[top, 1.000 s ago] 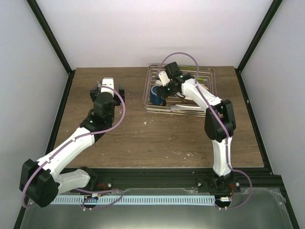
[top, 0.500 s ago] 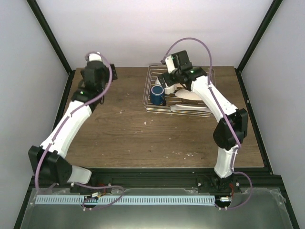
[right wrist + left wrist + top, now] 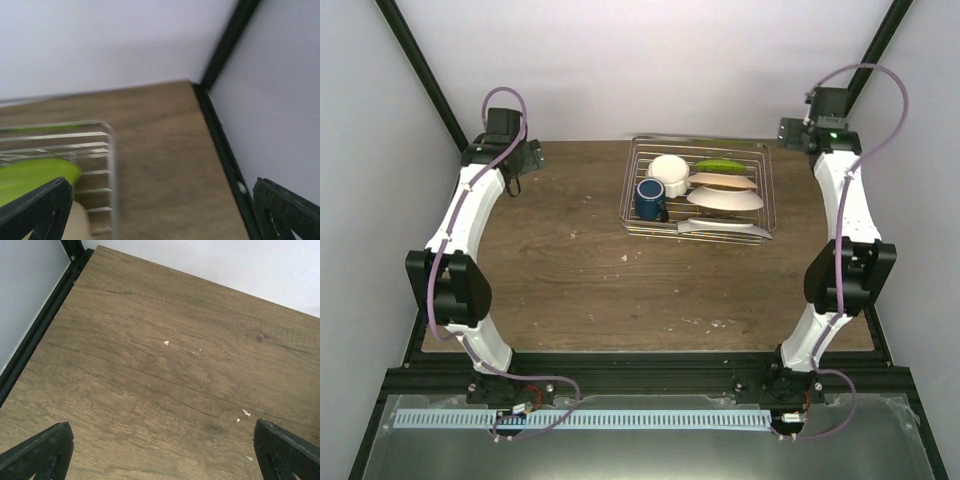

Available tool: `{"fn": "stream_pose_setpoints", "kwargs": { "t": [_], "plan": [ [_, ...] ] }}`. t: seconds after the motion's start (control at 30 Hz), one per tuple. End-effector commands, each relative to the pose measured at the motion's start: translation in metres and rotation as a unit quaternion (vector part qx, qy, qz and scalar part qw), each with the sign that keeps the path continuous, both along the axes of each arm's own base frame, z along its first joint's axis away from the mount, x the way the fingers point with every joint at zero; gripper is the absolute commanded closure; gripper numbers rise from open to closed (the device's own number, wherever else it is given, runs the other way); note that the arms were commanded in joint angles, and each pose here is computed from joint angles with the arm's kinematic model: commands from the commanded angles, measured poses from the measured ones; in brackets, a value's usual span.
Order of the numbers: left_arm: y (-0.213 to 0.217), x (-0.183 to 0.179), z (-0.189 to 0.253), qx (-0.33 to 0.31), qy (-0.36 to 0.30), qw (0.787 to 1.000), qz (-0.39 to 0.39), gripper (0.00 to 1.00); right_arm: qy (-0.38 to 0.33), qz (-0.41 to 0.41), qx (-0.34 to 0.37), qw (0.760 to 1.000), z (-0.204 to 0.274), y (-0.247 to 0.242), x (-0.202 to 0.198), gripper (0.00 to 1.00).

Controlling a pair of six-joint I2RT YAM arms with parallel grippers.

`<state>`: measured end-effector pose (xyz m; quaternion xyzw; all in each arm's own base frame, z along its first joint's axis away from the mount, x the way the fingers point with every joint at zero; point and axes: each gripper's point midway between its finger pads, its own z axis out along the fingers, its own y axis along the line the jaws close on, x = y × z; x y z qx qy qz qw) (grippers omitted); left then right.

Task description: Load the mixed dishes into the dish rack

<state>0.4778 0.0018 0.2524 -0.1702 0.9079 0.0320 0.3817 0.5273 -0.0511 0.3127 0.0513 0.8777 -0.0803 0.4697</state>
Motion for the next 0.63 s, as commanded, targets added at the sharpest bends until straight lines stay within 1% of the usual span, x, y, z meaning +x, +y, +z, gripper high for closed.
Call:
{"fn": "stream_pose_setpoints", "kwargs": {
  "t": [0.0, 0.07, 0.23, 0.33, 0.6],
  "plan": [
    [-0.001, -0.007, -0.002, -0.013, 0.009, 1.000, 0.007, 0.00, 0.007, -0.073, 0.004, 0.997, -0.009, -0.041, -0.027, 0.00],
    [0.003, -0.007, -0.009, -0.010, 0.018, 1.000, 0.019, 0.00, 0.015, -0.081, 0.013, 0.996, -0.020, -0.050, -0.034, 0.00],
    [0.014, -0.011, -0.024, 0.013, 0.042, 0.998, 0.046, 0.00, 0.032, -0.095, 0.008, 0.995, -0.036, -0.057, -0.039, 0.00],
    [0.017, -0.013, -0.029, 0.024, 0.050, 0.997, 0.047, 0.00, 0.037, -0.100, 0.005, 0.994, -0.039, -0.060, -0.039, 0.00],
    [0.018, -0.010, -0.027, 0.034, 0.044, 0.998, 0.039, 0.00, 0.037, -0.106, 0.008, 0.994, -0.037, -0.063, -0.042, 0.00]
  ]
}}
